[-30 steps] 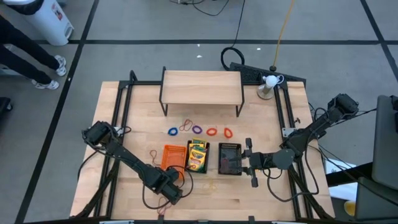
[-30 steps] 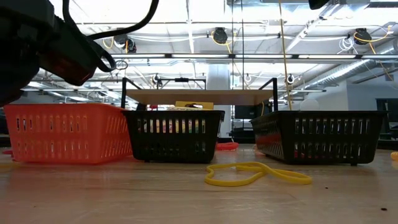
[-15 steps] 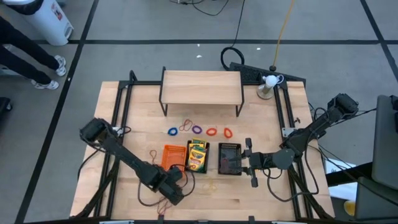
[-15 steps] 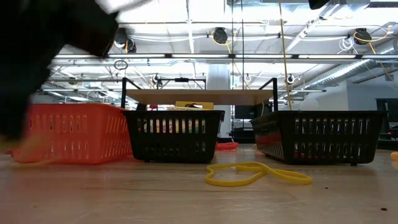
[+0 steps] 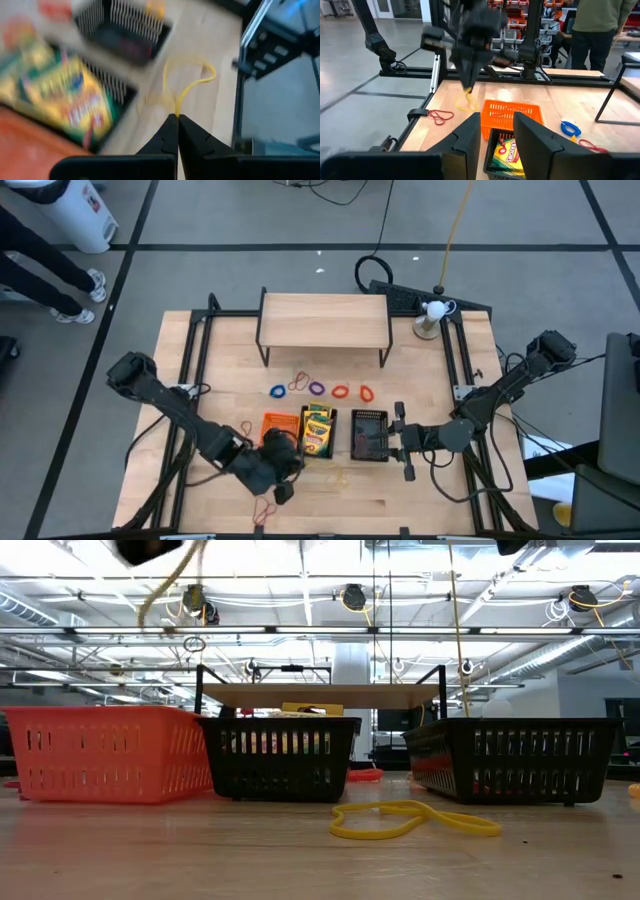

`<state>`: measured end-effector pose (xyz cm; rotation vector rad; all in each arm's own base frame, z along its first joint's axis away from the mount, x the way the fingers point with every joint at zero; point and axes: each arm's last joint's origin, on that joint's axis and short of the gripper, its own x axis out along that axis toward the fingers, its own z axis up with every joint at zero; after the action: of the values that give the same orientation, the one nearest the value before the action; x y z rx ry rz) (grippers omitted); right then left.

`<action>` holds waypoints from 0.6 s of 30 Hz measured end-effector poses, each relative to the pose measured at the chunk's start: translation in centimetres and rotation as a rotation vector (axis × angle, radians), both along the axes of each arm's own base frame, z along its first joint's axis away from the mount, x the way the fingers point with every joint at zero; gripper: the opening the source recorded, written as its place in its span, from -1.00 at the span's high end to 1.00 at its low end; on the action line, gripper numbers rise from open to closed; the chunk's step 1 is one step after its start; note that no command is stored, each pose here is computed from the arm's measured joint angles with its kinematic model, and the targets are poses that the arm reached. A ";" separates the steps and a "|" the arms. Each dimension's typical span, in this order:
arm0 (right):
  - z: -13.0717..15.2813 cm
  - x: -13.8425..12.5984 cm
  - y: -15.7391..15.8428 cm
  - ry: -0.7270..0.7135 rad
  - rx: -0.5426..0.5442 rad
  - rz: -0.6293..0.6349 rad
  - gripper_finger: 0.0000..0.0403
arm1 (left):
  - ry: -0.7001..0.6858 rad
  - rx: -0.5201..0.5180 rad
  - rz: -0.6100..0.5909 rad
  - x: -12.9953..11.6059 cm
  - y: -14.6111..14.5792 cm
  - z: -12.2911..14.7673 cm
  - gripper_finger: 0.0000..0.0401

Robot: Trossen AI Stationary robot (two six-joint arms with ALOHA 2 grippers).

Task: Pick & Place Office Desk Supplies
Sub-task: Put the yellow rubber band into the right black bin

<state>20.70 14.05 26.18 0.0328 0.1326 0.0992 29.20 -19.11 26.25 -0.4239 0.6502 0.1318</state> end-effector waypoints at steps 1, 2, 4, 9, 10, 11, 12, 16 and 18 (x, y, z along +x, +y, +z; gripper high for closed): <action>0.0 0.0 0.0 0.000 0.005 -0.001 0.48 | -0.041 0.032 -0.014 0.3 0.2 0.4 1.00; 0.0 0.0 0.0 -0.001 0.007 -0.001 0.48 | -0.076 0.066 -0.033 0.6 0.3 0.7 1.00; 0.0 0.0 0.0 -0.003 0.005 0.000 0.48 | -0.128 0.134 -0.069 1.3 0.8 1.2 1.00; 0.0 0.0 0.0 -0.003 0.001 0.000 0.48 | -0.226 0.254 -0.111 3.0 2.5 2.2 1.00; 0.0 0.0 0.0 -0.003 0.001 0.000 0.48 | -0.224 0.269 -0.116 3.3 3.0 2.2 1.00; 0.0 0.0 0.0 -0.003 0.001 0.000 0.48 | -0.224 0.281 -0.114 3.5 3.5 2.2 1.00; 0.0 0.0 0.0 -0.003 0.001 0.000 0.48 | -0.229 0.285 -0.108 3.8 4.0 2.2 1.00; 0.0 0.0 0.0 -0.004 0.002 0.000 0.48 | -0.243 0.274 -0.099 4.9 6.0 2.4 1.00; 0.2 0.0 0.0 -0.018 0.007 0.000 0.48 | -0.244 0.263 -0.095 5.3 7.0 2.5 1.00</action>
<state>20.73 14.06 26.39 0.0384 0.1139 0.1004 34.51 -12.09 28.71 -0.1510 0.4048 0.0724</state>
